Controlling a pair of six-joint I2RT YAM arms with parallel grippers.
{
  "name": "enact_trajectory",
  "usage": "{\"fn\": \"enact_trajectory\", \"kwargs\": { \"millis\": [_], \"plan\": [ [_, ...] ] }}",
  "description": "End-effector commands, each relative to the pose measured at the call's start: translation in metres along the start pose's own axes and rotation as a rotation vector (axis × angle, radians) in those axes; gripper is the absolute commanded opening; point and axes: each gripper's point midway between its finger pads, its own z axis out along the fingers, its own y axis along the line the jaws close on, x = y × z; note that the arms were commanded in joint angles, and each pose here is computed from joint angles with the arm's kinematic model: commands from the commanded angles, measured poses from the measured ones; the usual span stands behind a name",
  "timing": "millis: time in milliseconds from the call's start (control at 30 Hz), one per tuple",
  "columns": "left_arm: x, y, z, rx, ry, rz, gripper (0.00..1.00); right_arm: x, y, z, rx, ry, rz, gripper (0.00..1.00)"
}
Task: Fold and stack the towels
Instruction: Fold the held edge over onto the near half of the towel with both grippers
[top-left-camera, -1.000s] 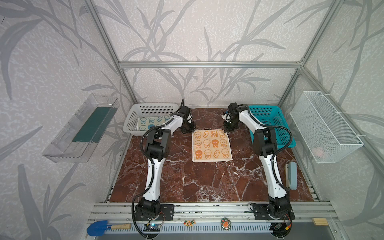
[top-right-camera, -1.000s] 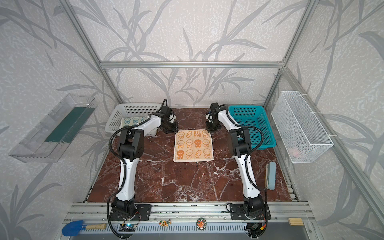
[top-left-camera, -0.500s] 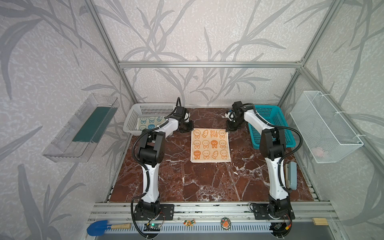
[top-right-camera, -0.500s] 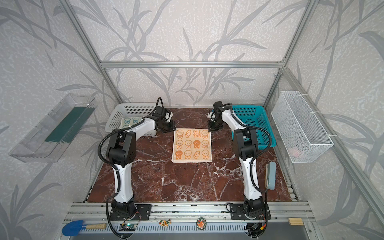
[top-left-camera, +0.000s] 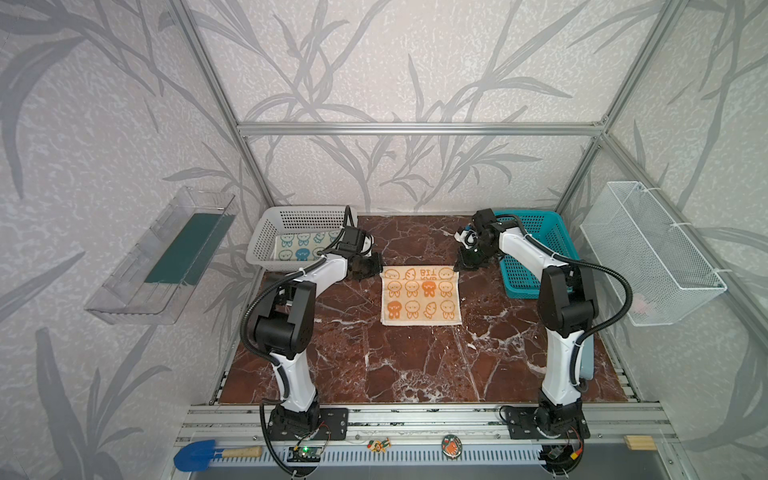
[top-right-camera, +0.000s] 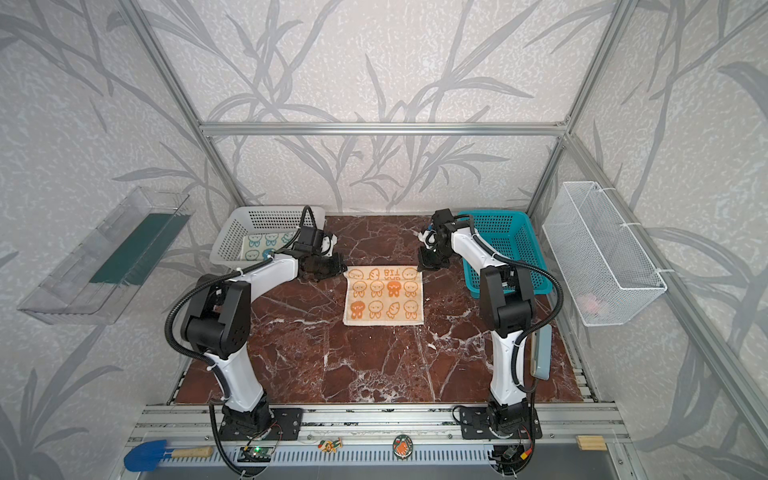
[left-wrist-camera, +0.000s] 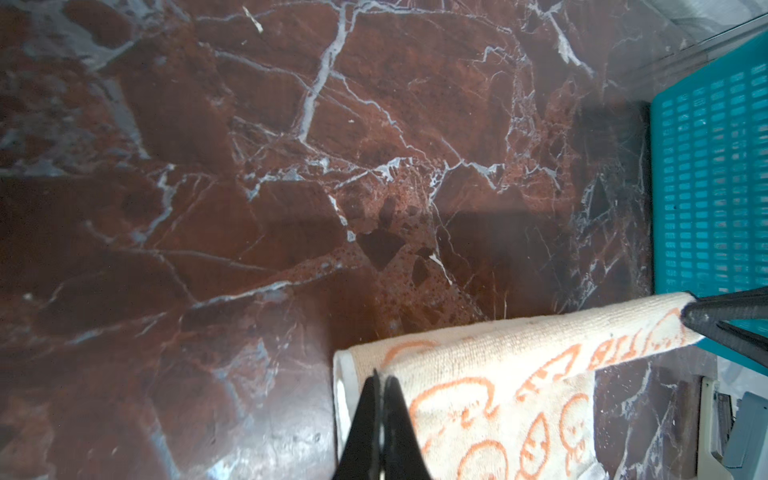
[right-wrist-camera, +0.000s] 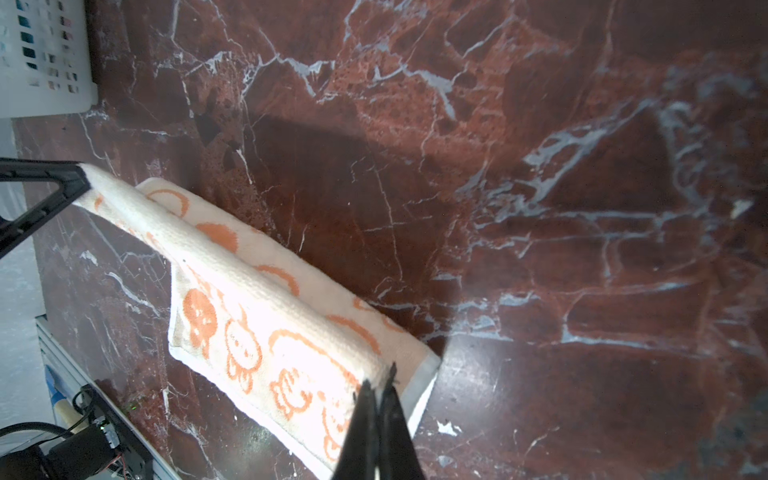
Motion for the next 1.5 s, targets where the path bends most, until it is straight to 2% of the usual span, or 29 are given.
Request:
{"fn": "enact_trajectory", "kwargs": {
  "millis": [0,367,567,733,867,1067,1267,1467],
  "plan": [
    [-0.001,0.01,-0.013,-0.036,-0.061,-0.057,0.0,0.01,0.001,-0.015,0.01,-0.016,0.02,0.0],
    [0.072,0.014,-0.014,-0.044,0.019,-0.098,0.0,0.073,-0.006,0.006,0.019,0.048,0.08,0.0],
    [0.087,0.023,-0.002,-0.066,0.05,-0.118,0.0,0.1,-0.015,0.036,0.025,0.116,0.124,0.0],
    [0.084,0.027,0.015,-0.074,0.078,-0.123,0.0,0.095,-0.024,0.048,0.053,0.135,0.141,0.0],
    [0.068,0.03,0.023,-0.091,0.084,-0.12,0.0,0.074,-0.023,0.051,0.041,0.129,0.15,0.0],
    [0.039,0.013,0.002,-0.078,0.031,-0.095,0.0,0.05,-0.005,0.027,0.016,0.08,0.12,0.0],
    [0.037,0.005,-0.012,-0.06,0.02,-0.089,0.0,0.047,0.007,0.003,0.005,0.047,0.097,0.0],
    [0.038,0.001,-0.024,-0.046,0.002,-0.096,0.0,0.056,0.008,-0.002,0.008,0.051,0.09,0.0]
  ]
}}
